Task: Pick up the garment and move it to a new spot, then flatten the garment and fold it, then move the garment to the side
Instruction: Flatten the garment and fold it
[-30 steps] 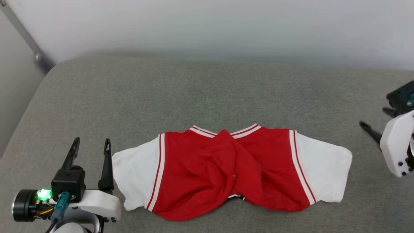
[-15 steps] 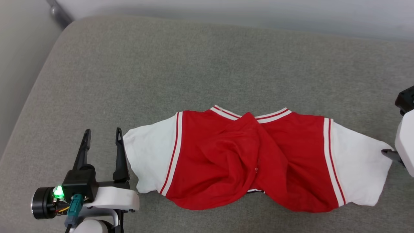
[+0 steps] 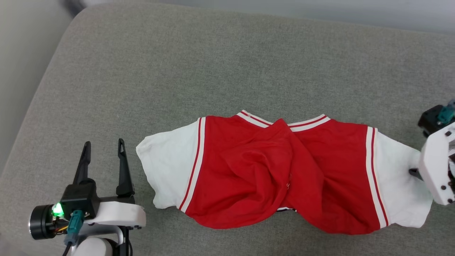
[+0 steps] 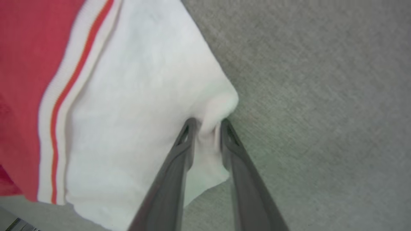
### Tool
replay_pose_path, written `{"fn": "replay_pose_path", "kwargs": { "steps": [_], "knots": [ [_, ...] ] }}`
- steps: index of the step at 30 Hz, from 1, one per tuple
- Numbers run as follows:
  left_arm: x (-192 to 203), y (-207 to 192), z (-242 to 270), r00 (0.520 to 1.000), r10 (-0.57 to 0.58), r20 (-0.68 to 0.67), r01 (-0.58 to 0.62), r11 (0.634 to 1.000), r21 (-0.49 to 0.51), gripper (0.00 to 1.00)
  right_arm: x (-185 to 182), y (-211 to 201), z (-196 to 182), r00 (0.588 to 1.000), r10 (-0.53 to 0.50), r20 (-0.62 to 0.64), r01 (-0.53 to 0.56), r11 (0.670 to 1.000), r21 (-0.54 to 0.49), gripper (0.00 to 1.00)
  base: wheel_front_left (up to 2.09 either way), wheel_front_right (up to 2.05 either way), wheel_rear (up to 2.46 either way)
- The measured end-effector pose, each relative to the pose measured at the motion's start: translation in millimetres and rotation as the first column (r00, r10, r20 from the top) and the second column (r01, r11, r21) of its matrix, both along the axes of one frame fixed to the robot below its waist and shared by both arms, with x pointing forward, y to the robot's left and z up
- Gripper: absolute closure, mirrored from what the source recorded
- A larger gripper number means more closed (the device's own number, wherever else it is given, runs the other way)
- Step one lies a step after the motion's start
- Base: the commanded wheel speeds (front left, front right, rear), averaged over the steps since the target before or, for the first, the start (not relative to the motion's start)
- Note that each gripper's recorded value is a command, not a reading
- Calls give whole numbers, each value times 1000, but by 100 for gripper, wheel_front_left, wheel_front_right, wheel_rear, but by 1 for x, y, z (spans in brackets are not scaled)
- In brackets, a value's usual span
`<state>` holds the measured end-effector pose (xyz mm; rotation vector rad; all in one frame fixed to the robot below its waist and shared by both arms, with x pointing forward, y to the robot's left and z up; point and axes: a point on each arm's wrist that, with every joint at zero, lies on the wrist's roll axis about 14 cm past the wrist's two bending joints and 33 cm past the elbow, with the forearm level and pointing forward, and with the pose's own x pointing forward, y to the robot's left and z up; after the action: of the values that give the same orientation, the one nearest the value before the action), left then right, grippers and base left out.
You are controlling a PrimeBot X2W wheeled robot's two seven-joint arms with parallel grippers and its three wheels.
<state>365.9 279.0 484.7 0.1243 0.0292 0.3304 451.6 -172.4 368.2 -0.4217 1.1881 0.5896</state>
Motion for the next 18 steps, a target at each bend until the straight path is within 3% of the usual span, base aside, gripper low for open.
{"fn": "replay_pose_path", "kwargs": {
  "steps": [7,9,14,18],
  "knots": [
    [0,7,12,999,-39,22,38,998,45,0,2,5,24,989,29,145,-34,999,30,100,0,0,0],
    [4,16,24,997,-71,38,67,994,87,0,6,8,46,970,34,242,-50,997,61,100,0,0,0],
    [18,22,45,990,-134,41,127,981,145,0,3,10,68,944,18,329,-56,993,106,100,0,0,0],
    [41,20,62,969,-237,-63,245,953,179,0,-9,2,77,928,-15,373,-40,989,140,100,0,0,0]
  ]
}}
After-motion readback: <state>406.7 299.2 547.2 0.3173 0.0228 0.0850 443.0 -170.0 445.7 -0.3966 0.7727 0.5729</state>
